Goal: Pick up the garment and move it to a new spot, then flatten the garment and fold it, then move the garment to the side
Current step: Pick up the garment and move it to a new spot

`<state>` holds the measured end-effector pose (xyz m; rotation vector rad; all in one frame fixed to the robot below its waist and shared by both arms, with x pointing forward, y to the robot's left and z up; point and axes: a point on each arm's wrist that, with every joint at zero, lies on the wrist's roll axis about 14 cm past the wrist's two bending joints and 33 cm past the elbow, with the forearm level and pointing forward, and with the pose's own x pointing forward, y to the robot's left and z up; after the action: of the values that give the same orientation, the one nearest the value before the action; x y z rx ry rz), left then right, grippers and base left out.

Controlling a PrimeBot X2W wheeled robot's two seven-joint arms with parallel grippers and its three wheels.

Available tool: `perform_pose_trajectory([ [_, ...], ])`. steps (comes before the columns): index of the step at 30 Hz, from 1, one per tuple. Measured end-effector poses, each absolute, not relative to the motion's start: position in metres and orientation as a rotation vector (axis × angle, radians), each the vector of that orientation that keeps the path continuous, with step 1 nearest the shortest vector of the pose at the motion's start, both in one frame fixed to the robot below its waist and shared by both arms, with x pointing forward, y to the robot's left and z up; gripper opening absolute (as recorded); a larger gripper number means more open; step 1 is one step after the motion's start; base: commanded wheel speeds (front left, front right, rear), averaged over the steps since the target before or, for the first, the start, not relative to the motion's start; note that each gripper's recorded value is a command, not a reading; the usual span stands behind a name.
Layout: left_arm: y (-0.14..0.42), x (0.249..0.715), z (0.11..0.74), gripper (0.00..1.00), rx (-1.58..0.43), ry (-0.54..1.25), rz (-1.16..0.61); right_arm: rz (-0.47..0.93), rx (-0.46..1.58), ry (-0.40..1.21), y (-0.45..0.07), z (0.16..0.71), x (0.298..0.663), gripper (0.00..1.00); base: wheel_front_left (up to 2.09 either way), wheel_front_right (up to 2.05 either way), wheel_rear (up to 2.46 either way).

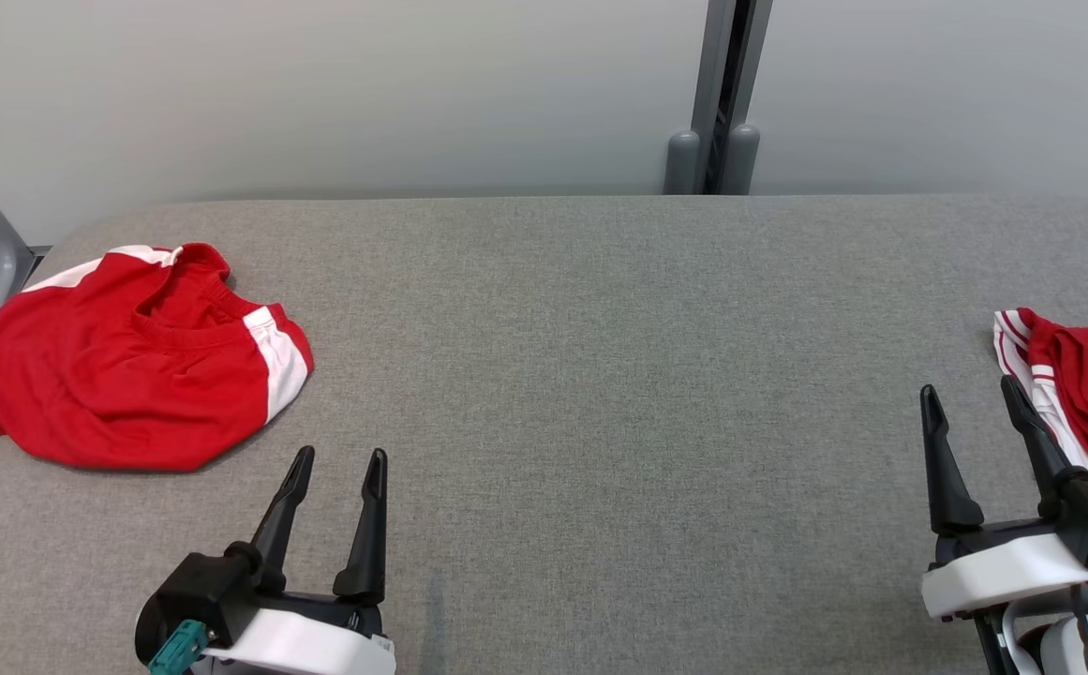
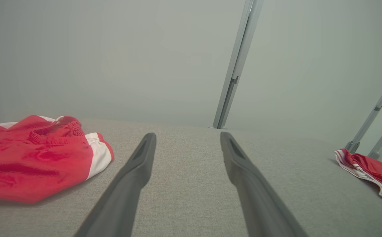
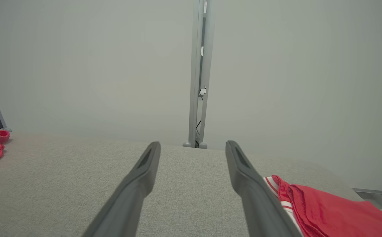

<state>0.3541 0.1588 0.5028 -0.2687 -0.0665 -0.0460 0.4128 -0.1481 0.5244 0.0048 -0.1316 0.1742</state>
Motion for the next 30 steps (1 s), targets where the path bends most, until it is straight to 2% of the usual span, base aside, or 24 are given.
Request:
perform_pose_trajectory([
  [20, 0.159, 0.355, 0.501, 1.0, -0.267, -0.06, -0.046, 0.178, 0.019, -0.127, -0.146, 0.523, 0.415, 1.0, 0.0, 0.0, 0.0],
  [30, 0.185, 0.342, 0.507, 1.0, -0.251, -0.087, 0.036, 0.311, 0.037, -0.111, -0.097, 0.517, 0.422, 1.0, 0.0, 0.0, 0.0],
])
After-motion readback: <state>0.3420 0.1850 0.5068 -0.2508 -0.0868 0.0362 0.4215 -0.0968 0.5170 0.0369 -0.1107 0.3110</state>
